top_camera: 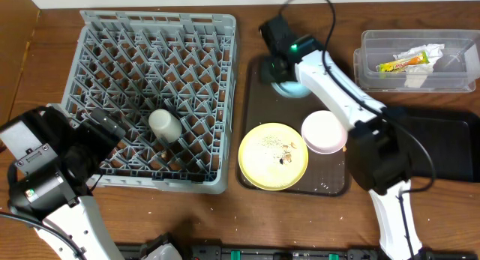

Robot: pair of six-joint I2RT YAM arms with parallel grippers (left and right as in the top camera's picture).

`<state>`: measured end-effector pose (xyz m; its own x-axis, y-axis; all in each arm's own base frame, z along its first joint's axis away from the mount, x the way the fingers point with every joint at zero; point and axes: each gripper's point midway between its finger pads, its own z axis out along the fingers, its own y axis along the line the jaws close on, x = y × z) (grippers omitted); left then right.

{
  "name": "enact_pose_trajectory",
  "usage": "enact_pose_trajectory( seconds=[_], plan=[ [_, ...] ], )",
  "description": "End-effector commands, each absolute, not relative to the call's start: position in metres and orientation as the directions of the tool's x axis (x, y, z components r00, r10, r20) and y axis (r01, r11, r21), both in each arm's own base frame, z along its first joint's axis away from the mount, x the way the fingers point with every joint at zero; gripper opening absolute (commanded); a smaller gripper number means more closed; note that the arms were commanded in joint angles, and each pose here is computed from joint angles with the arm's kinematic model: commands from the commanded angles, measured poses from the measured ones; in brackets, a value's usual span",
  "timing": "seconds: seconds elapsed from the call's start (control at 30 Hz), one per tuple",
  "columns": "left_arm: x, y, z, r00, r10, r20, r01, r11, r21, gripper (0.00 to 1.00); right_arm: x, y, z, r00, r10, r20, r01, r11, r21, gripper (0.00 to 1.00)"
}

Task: Sort waste into correct bins and load items into the dishwasher
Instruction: 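Place the light-blue bowl into the dish rack and release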

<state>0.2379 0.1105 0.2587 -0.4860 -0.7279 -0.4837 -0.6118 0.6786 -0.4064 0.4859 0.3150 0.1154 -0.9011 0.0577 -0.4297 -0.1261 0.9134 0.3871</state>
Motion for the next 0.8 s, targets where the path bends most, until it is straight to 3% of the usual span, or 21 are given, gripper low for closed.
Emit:
enact_pose_trajectory(
  seconds=[0.0, 0.1, 0.2, 0.5, 0.77],
  plan=[
    [0.239, 0.111, 0.268, -0.483, -0.715, -0.506, -0.594, 0.692, -0.411, 1.0, 0.468, 0.381, 0.241, -0.829, 0.014, -0.559, -0.43, 0.623, 0.653, 0.01],
    [0.239, 0.111, 0.268, -0.483, -0.715, -0.506, -0.594, 0.691, -0.411, 1.0, 0.461, 0.422, 0.275, -0.779, 0.039, -0.625, -0.542, 0.459, 0.704, 0.01],
    [0.239, 0.111, 0.268, -0.483, -0.715, -0.506, -0.594, 0.691, -0.411, 1.0, 0.45, 0.459, 0.287, -0.746, 0.065, -0.663, -0.599, 0.368, 0.711, 0.01],
    [0.239, 0.111, 0.268, -0.483, -0.715, -0.506, -0.594, 0.691, -0.411, 1.0, 0.392, 0.571, 0.269, -0.744, 0.143, -0.653, -0.654, 0.047, 0.755, 0.01],
    [0.239, 0.111, 0.268, -0.483, -0.715, -0.506, -0.594, 0.691, -0.411, 1.0, 0.391, 0.591, 0.209, -0.817, 0.139, -0.559, -0.558, 0.052, 0.828, 0.01]
  ],
)
